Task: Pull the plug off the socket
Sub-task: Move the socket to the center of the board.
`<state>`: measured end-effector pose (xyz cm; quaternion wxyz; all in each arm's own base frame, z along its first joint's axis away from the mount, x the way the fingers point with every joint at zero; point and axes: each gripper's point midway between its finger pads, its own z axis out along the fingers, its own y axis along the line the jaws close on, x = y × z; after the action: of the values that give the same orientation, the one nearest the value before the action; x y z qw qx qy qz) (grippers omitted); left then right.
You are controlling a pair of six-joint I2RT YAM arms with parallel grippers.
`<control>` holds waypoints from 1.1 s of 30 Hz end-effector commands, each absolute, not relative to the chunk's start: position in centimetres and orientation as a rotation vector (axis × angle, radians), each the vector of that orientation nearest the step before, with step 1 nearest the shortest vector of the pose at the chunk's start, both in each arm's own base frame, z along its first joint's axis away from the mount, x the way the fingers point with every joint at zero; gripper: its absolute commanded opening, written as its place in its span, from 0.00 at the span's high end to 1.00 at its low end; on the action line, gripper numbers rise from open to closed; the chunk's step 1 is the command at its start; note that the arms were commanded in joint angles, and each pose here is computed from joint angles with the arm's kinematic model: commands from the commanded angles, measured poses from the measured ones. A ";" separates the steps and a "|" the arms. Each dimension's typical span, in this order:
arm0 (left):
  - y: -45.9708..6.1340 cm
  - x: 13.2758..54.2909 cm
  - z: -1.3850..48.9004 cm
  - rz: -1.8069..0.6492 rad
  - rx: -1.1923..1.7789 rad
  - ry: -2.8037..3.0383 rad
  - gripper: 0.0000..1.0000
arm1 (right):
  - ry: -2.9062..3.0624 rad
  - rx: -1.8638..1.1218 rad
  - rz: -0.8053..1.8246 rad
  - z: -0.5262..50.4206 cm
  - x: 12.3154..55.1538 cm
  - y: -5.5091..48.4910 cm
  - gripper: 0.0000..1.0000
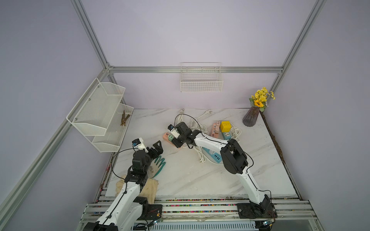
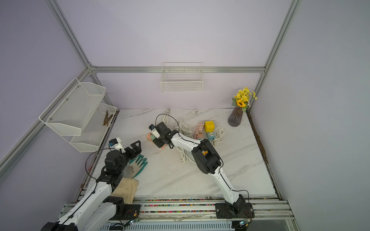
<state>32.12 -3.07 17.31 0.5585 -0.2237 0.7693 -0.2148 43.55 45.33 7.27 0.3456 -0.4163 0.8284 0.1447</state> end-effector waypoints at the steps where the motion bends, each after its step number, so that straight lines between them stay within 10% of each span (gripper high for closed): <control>1: -3.7 32.2 18.6 -0.574 -0.508 1.764 0.00 | 2.155 -1.112 0.411 8.9 42.2 45.2 0.50; 20: -13.7 33.0 14.4 -1.069 -0.567 2.024 0.15 | 2.325 -0.913 0.451 6.2 27.4 31.8 0.52; 33: -16.8 32.1 8.7 -0.819 -0.686 2.292 0.30 | 2.325 -0.958 0.461 6.1 26.4 32.1 0.36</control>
<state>31.63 -17.31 9.46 0.3055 -0.2387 0.8602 -0.3313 27.16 32.41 6.56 0.3004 -0.3576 0.8666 0.1758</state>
